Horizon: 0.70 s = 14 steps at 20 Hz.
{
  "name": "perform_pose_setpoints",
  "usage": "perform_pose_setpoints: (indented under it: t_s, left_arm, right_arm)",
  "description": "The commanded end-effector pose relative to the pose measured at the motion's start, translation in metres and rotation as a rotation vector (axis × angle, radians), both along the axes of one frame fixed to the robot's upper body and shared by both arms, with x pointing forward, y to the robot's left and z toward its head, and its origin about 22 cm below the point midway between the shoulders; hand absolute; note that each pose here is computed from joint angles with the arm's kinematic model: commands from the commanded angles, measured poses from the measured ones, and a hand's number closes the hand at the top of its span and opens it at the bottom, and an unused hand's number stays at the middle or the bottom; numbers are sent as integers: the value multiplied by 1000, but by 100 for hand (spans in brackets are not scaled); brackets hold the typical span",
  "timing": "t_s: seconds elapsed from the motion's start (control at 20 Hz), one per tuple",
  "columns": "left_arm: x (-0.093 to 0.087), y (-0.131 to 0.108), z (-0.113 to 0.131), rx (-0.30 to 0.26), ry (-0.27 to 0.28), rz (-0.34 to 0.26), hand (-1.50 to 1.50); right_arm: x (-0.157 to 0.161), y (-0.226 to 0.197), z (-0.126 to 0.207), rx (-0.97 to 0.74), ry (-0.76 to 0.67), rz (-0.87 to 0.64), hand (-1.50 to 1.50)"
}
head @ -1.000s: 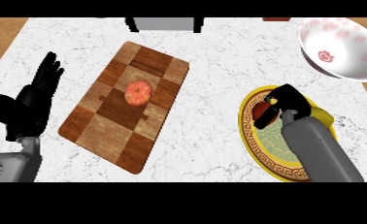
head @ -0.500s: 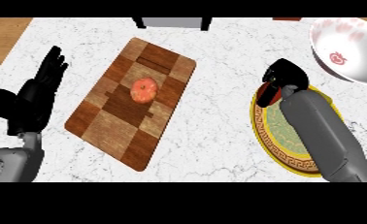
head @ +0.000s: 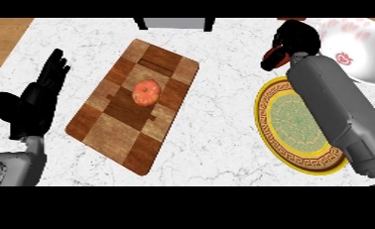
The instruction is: Pick the bell pepper from the plate and place it in the bowl
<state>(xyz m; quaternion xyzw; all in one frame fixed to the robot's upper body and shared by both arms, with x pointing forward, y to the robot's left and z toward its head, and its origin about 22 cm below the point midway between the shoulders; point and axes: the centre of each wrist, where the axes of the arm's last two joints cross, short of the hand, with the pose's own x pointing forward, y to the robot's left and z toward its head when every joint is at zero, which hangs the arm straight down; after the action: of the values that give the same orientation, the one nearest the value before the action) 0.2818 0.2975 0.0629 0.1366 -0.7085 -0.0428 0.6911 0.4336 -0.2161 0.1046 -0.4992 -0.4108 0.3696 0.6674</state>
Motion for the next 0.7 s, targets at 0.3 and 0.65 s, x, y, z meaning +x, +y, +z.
perform_pose_setpoints:
  t_s: [0.3, 0.65]
  left_arm:
    - [-5, 5, -9, -5, 15, 33, 0]
    - [-1, 25, 2, -8, 23, 27, 0]
  right_arm:
    - [7, 10, 119, -21, -493, -140, 150]
    - [-4, -60, 124, -4, -514, -225, 150]
